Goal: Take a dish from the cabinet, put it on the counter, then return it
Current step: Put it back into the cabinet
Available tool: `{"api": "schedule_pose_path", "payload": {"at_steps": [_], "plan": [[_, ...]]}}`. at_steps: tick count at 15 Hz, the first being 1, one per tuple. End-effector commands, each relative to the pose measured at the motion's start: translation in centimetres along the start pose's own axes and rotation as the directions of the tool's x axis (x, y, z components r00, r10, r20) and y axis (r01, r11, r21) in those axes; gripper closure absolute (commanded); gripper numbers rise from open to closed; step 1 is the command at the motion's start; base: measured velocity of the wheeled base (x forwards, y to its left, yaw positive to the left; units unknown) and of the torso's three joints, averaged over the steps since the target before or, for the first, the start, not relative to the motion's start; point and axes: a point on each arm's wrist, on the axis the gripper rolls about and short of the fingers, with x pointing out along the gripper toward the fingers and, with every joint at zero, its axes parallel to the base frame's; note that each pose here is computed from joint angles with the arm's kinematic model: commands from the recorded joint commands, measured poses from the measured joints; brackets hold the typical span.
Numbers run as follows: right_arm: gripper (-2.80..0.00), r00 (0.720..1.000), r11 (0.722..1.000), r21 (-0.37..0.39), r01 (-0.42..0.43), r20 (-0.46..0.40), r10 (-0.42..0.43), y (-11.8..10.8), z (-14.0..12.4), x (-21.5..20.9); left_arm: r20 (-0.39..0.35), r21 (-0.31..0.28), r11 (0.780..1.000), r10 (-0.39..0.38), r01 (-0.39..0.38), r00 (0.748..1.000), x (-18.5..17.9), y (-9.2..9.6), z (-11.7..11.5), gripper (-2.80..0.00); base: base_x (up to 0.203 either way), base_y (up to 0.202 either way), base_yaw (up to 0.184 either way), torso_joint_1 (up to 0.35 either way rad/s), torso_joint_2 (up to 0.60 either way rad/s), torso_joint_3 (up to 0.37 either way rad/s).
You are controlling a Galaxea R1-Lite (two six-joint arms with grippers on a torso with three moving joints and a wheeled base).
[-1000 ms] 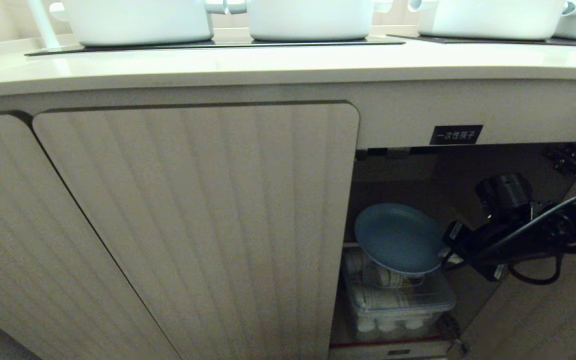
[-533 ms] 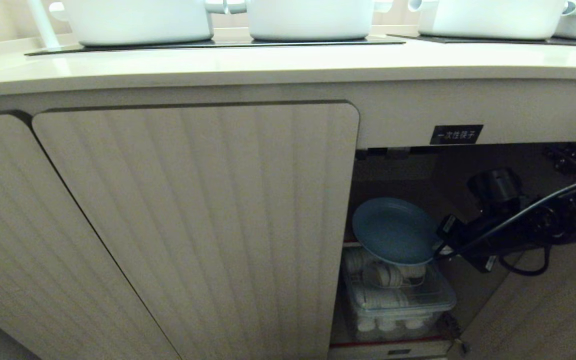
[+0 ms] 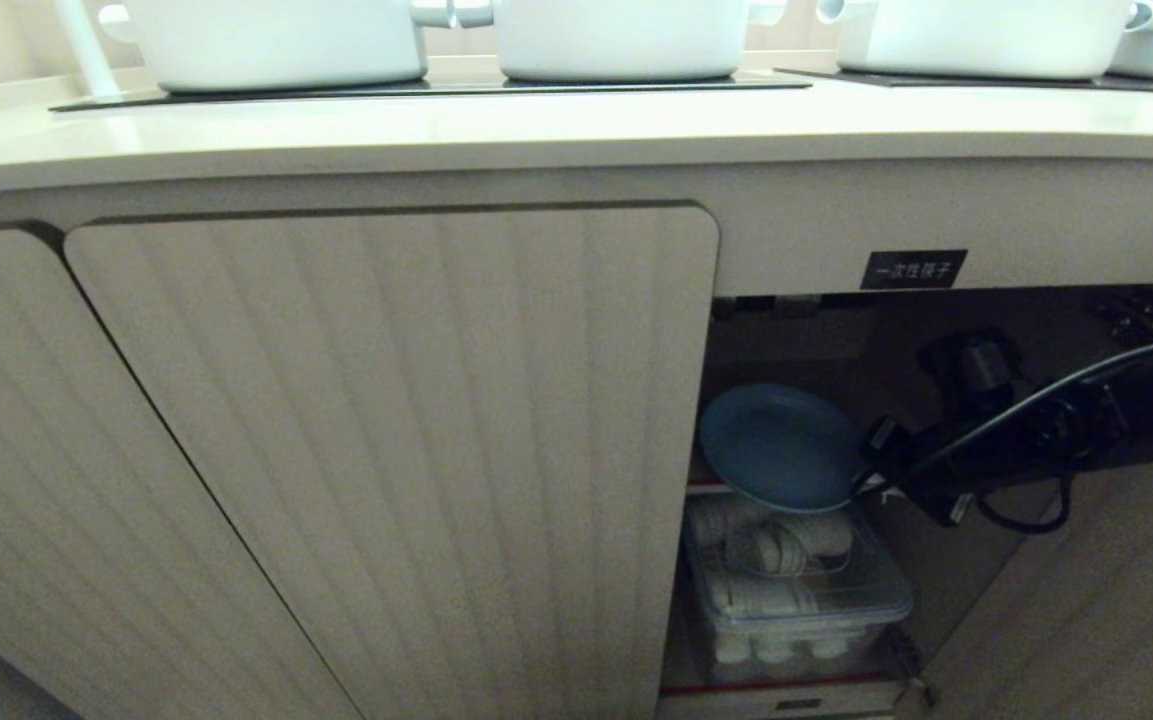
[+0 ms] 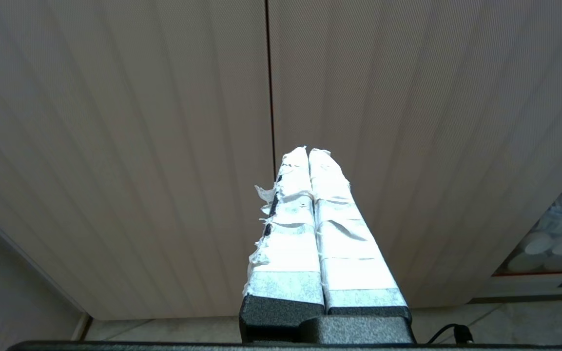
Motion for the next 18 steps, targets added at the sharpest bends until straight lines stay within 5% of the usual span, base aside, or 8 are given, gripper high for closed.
{"api": "schedule_pose_path", "payload": {"at_steps": [1,18], "plan": [[0.00,1.000,1.000,0.006,-0.001,-0.002,0.001,0.2,0.3,0.7,0.000,0.000,1.000,0.000,0.000,1.000,0.0,0.0,0.0,0.00,0.000,0.000,0.000,0.000,0.00,0.000],[0.00,0.999,0.999,0.010,0.030,-0.018,-0.030,0.9,1.8,3.0,0.000,0.000,1.000,0.000,0.000,1.000,0.0,0.0,0.0,0.00,0.000,0.000,0.000,0.000,0.00,0.000]]}}
